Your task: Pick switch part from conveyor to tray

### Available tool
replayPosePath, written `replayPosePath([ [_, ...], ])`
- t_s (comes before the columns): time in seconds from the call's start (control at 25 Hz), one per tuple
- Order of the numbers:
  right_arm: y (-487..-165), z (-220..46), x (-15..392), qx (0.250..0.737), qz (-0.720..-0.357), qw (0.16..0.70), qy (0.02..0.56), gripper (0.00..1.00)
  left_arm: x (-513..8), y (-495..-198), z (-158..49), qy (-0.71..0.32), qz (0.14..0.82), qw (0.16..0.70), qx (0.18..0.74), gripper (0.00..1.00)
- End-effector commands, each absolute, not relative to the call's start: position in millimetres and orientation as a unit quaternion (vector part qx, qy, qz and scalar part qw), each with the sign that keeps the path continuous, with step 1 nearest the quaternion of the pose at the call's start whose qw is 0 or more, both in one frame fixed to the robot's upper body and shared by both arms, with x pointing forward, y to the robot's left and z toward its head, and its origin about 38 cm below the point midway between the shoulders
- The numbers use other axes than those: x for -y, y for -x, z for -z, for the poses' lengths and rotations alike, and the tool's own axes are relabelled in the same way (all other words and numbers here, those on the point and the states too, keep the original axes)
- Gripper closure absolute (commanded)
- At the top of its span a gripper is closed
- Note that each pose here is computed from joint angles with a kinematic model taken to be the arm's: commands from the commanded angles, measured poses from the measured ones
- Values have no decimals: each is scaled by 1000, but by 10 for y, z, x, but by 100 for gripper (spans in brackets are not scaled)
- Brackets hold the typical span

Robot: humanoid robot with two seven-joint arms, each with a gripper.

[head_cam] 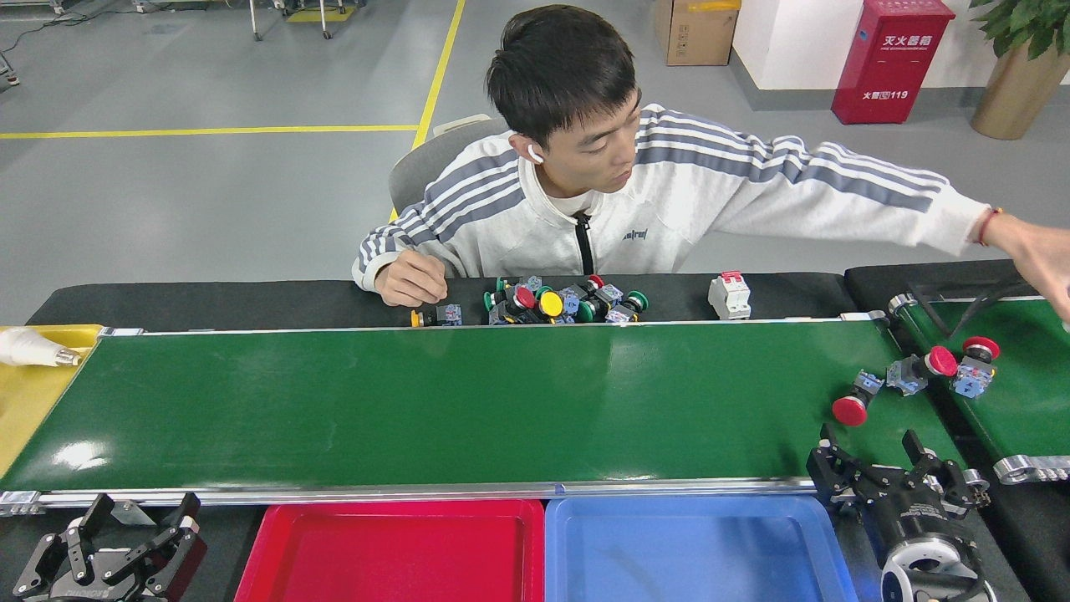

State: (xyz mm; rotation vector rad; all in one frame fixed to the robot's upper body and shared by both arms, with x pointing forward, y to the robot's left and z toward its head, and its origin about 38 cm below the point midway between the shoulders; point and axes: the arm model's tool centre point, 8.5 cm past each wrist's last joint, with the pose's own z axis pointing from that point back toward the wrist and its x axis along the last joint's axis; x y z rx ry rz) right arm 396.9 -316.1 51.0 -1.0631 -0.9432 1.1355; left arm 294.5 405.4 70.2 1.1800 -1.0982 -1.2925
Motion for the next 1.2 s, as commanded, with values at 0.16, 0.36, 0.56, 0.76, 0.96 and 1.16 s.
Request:
replayPosePath([
  [0.16,-4351,-567,2878,405,-491,618,461,0,-4064,-2993,-785,-498,538,500,461,0],
  [0.36,-4511,-456,2710,400,-510,617,447,15,-4077,-3003,-741,-492,549,499,455,0],
  [0.56,-4539,-470,2690,403,-517,610,445,83,-4132,-2996,-764,-480,565,484,465,0],
  [0.76,-4553,-561,2591,431,-529,583,441,98,-4186,-2989,-777,-494,557,494,450,0],
  [0.96,-4385,-813,1853,542,-614,435,375,98,-4280,-2983,-786,-511,546,506,430,0],
  [1.16,-3899,-896,784,628,-703,228,244,90,-4360,-2967,-780,-525,532,521,413,0],
])
